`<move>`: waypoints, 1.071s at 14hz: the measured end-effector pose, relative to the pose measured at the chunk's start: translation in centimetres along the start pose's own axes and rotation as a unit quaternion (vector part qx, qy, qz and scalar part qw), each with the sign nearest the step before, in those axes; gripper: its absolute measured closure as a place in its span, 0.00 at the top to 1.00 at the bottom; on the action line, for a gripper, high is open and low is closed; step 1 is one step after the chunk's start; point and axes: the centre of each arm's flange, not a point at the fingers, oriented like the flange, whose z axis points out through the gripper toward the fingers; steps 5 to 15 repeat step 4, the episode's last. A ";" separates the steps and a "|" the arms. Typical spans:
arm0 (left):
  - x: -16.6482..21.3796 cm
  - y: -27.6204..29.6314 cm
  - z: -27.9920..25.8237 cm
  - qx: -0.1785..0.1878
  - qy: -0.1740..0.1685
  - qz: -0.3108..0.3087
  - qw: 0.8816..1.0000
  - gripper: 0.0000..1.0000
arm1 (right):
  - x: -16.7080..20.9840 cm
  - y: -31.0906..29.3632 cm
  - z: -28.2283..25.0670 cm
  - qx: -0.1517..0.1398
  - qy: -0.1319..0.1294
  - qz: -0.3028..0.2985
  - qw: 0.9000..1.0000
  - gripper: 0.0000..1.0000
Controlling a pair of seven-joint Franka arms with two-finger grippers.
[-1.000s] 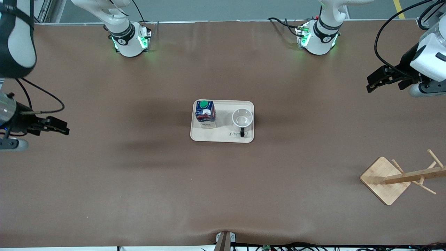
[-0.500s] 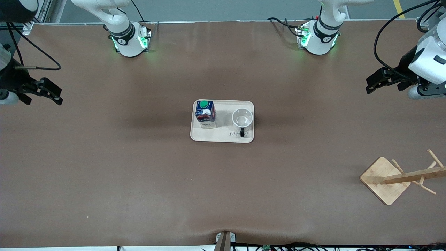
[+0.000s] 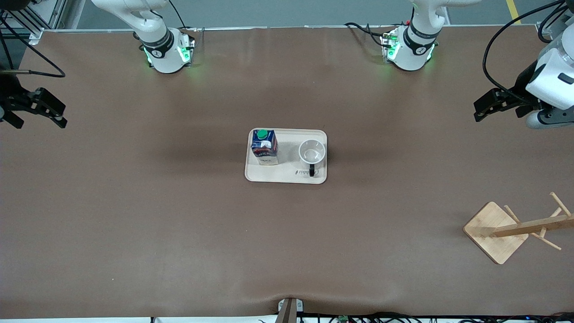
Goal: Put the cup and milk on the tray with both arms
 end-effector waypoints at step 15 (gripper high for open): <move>0.2 0.0 0.4 0.001 -0.004 0.000 1.000 1.00 | -0.2 0.4 -0.3 0.000 -0.008 0.002 1.000 1.00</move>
